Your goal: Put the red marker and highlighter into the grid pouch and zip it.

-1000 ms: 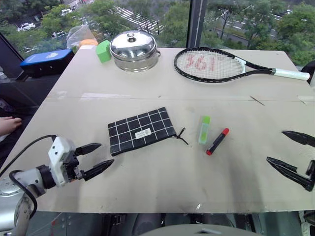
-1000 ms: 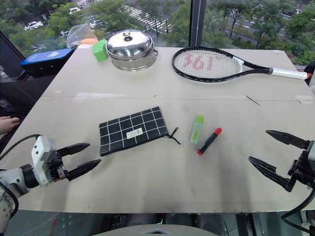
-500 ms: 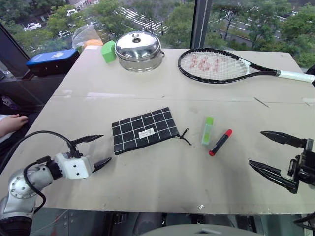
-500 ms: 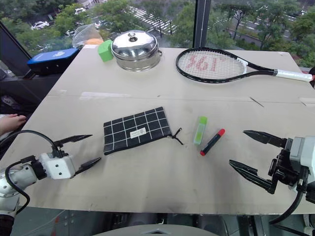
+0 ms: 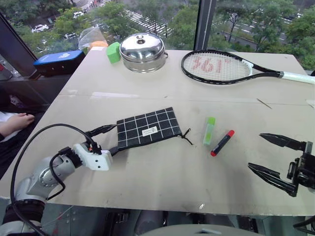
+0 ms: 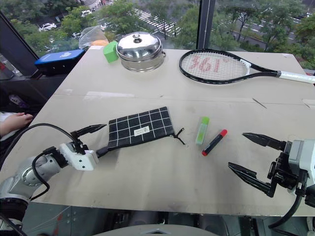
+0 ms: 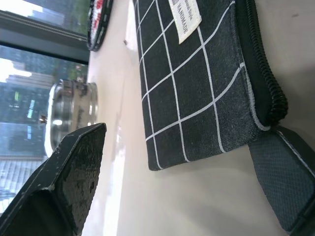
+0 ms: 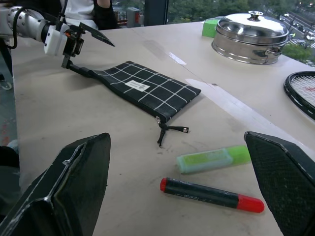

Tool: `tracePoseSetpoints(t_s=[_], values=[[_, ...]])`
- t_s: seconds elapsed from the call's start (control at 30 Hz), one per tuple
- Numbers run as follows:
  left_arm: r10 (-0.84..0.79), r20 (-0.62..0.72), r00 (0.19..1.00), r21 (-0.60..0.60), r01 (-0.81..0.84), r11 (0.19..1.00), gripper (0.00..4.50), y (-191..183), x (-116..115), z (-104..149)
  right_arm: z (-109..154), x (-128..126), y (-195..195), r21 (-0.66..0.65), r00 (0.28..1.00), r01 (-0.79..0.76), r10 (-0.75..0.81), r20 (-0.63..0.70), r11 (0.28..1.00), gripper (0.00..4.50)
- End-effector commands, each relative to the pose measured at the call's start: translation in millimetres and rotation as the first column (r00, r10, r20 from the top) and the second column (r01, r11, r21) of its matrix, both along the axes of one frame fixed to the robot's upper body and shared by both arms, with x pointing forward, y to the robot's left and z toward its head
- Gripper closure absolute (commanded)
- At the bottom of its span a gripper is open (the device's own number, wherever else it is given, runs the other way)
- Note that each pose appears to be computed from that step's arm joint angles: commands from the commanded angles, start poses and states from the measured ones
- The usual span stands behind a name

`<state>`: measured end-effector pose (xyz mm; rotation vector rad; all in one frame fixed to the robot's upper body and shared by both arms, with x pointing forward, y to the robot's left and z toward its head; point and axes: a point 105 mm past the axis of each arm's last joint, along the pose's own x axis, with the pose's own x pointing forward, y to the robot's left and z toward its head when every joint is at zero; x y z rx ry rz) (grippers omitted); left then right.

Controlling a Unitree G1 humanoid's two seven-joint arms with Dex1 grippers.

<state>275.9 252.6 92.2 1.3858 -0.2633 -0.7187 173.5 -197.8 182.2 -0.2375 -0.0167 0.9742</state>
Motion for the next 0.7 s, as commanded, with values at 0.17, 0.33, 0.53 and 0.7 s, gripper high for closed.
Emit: tracePoseSetpoints(t_s=[0.17,0.33,0.53,0.7], values=[[-0.042,0.007,0.999,0.066,0.042,0.997,0.0,-10,10,-14,8,-4,1,-0.001,0.999,0.009,-0.009,0.053,1.0,0.08],[-0.126,0.055,0.99,0.055,0.123,0.991,0.0,-25,16,-10,7,-5,2,0.001,0.998,0.016,-0.016,0.057,1.0,0.08],[-0.15,0.034,0.988,0.05,0.148,0.988,0.0,-28,23,-12,7,-7,1,-0.004,0.998,0.031,-0.031,0.06,1.0,0.08],[-0.134,-0.047,0.99,0.043,0.136,0.99,0.0,-32,32,-24,5,-8,2,-0.005,0.997,0.041,-0.041,0.061,0.999,0.08]])
